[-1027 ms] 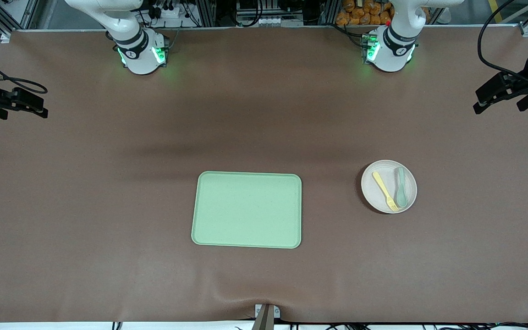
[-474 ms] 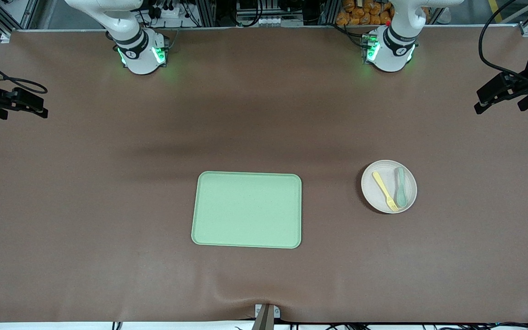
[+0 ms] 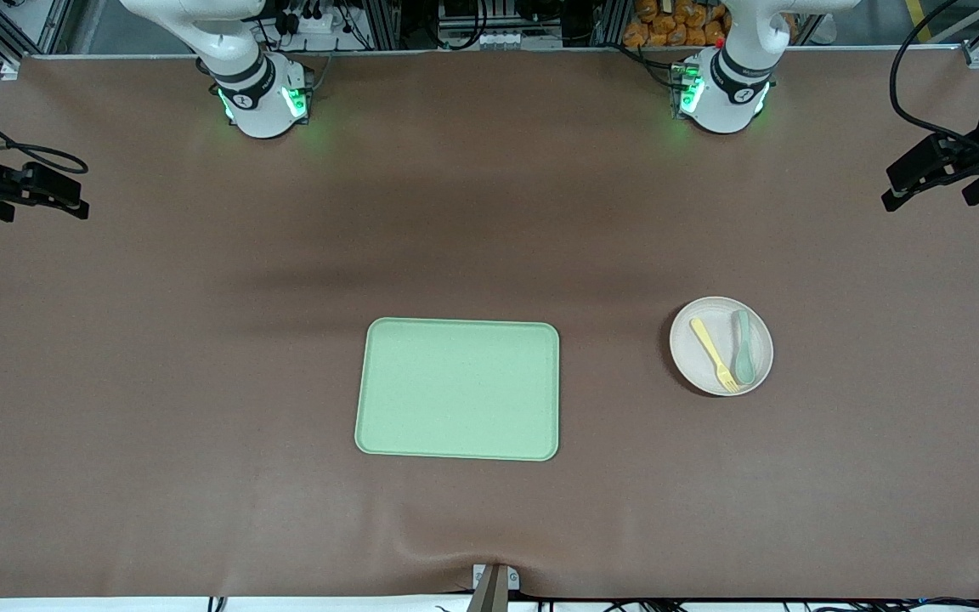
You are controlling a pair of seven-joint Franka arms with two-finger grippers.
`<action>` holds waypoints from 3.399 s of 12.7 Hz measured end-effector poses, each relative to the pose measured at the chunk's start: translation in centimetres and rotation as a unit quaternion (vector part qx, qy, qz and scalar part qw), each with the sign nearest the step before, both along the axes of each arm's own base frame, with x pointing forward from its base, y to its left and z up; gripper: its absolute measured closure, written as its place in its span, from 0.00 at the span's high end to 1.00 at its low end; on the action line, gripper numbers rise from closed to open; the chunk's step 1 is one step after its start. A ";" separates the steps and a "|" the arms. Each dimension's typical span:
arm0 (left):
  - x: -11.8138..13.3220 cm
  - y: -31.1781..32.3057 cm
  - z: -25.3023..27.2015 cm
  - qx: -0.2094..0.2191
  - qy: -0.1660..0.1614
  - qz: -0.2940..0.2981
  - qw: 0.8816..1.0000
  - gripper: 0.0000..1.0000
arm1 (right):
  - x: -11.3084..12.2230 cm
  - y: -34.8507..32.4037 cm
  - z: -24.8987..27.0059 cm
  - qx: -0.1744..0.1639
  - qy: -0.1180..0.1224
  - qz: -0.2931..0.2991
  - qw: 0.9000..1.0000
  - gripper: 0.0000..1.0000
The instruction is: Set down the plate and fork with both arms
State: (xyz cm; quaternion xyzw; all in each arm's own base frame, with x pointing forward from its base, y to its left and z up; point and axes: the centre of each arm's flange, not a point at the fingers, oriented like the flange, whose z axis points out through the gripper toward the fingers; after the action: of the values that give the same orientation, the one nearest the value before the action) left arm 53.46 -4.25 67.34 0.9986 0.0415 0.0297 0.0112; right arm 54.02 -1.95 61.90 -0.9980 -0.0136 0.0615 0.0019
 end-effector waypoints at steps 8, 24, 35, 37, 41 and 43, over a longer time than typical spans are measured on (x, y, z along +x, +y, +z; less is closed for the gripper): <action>1.0 0.1 -3.8 0.004 0.042 0.001 0.999 1.00 | 0.0 -1.0 0.0 0.000 -0.001 -0.009 1.000 1.00; 3.1 6.0 -33.4 0.006 0.025 0.056 0.998 1.00 | 0.1 -0.9 0.0 0.000 -0.003 -0.009 1.000 1.00; 1.6 5.7 -45.3 -0.007 0.004 0.074 0.997 0.71 | 0.1 -0.8 0.0 0.000 -0.003 -0.007 1.000 1.00; 1.5 5.3 -46.5 -0.008 0.005 0.072 0.997 0.65 | 0.1 -0.7 0.0 0.000 -0.003 -0.007 1.000 1.00; 1.2 5.3 -48.1 -0.007 0.014 0.072 0.997 0.52 | 0.1 -0.6 0.0 0.000 -0.003 -0.006 1.000 1.00; 1.3 5.1 -48.3 -0.008 0.014 0.071 0.997 0.27 | 0.1 -0.6 0.0 0.000 -0.003 -0.006 1.000 1.00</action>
State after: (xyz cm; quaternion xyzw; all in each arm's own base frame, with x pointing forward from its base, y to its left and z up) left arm 54.75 0.89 18.99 0.9933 0.1131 0.0163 0.0161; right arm 54.09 -2.56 61.88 -0.9982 -0.0078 0.0589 0.0019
